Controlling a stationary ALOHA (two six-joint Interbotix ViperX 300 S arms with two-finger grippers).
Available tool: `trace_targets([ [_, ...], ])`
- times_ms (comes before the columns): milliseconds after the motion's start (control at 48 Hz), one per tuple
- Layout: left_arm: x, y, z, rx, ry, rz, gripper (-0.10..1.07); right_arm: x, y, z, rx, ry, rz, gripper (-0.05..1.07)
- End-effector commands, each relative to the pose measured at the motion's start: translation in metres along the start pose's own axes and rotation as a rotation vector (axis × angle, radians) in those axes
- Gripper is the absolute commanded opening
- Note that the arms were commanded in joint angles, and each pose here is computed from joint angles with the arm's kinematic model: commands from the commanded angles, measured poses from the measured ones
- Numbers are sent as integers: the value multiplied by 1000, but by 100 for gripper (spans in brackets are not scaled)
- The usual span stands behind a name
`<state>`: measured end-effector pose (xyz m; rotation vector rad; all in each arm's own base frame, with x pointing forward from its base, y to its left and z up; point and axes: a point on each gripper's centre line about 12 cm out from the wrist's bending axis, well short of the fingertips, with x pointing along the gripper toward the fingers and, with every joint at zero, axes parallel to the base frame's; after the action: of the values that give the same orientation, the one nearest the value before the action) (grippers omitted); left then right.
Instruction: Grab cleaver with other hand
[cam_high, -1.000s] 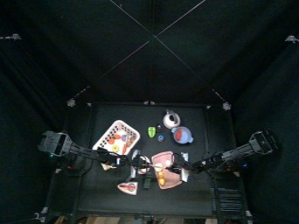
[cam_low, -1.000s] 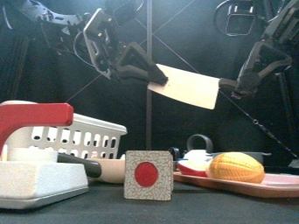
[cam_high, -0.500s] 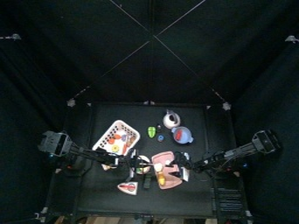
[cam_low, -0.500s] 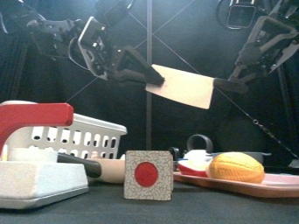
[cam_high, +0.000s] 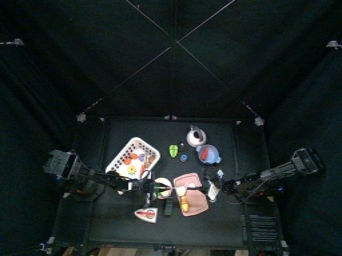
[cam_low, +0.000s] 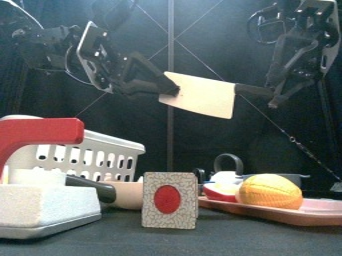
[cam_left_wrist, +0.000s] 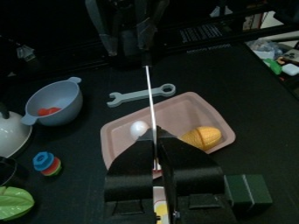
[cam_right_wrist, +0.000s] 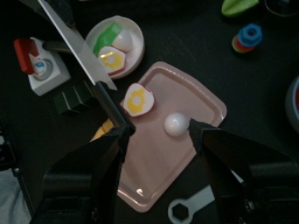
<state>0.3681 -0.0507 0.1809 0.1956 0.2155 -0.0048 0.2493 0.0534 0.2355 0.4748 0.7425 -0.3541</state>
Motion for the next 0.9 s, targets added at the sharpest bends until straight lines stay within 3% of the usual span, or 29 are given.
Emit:
trace_targets([
  [0,-1,1,5,-2,-22,5,34,-8,7,1,76,42,14,90],
  [125,-2,1,4,-1,-17,4,34,-14,2,-8,248,199,-83,90],
  [208,-2,1,4,-2,-19,5,34,-20,-7,-12,338,301,-200,90],
  [250,-1,1,5,1,-21,4,34,-25,-15,-14,369,361,-297,90],
  [354,-1,1,6,0,-24,4,34,-34,-27,-13,371,438,-486,90],
  [417,0,1,7,0,-27,5,34,-38,-28,-9,331,465,-537,90],
  [562,0,1,7,-1,-26,6,34,-39,-22,4,85,558,-507,90],
  [708,0,1,8,0,-29,7,34,-19,-16,17,-173,633,-441,90],
  [792,-1,1,6,1,-24,5,34,-7,-12,28,-299,542,-382,89],
  [875,-1,1,4,2,-19,5,34,-3,1,44,-329,353,-261,89],
])
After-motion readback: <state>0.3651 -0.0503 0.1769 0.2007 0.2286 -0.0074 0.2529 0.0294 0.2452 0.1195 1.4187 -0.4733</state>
